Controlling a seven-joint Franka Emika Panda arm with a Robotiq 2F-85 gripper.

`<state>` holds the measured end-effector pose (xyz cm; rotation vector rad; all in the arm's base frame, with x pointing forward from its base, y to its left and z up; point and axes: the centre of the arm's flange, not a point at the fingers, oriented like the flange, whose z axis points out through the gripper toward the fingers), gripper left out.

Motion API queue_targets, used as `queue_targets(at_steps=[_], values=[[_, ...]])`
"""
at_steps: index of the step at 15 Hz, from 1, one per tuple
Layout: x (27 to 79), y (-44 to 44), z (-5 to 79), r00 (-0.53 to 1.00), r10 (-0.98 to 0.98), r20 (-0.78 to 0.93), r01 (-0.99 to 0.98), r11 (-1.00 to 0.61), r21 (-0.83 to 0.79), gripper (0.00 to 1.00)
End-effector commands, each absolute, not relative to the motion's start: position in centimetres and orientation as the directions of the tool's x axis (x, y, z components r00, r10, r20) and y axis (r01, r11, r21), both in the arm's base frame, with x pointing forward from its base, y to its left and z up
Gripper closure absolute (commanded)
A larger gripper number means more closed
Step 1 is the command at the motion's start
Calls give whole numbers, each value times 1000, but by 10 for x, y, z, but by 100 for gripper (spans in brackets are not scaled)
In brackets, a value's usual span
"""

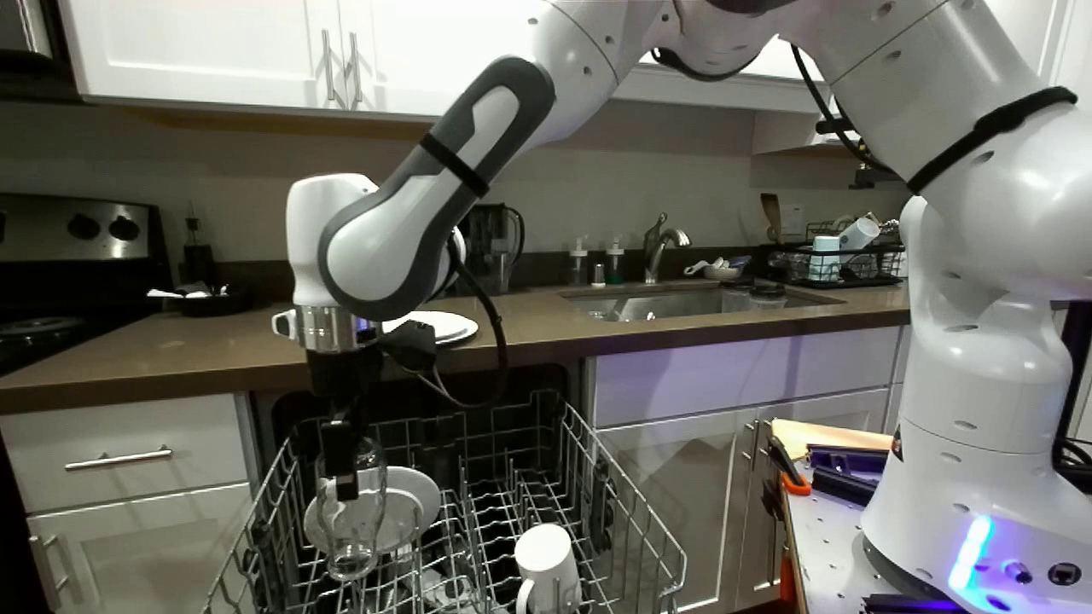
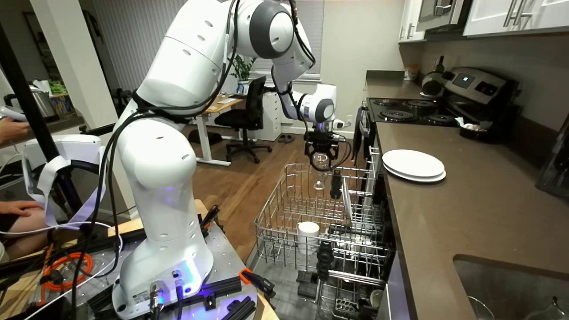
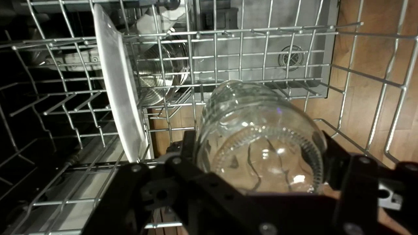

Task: Move the glass jar to the left side of the dishwasher rack

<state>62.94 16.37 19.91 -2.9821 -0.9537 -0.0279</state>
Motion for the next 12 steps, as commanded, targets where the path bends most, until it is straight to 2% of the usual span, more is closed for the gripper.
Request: queue_targets(at_steps=[1, 12], values=[[644, 167, 186, 806, 591, 30, 591, -805, -42, 39], [666, 170, 125, 786, 618, 7, 618, -785, -41, 39]])
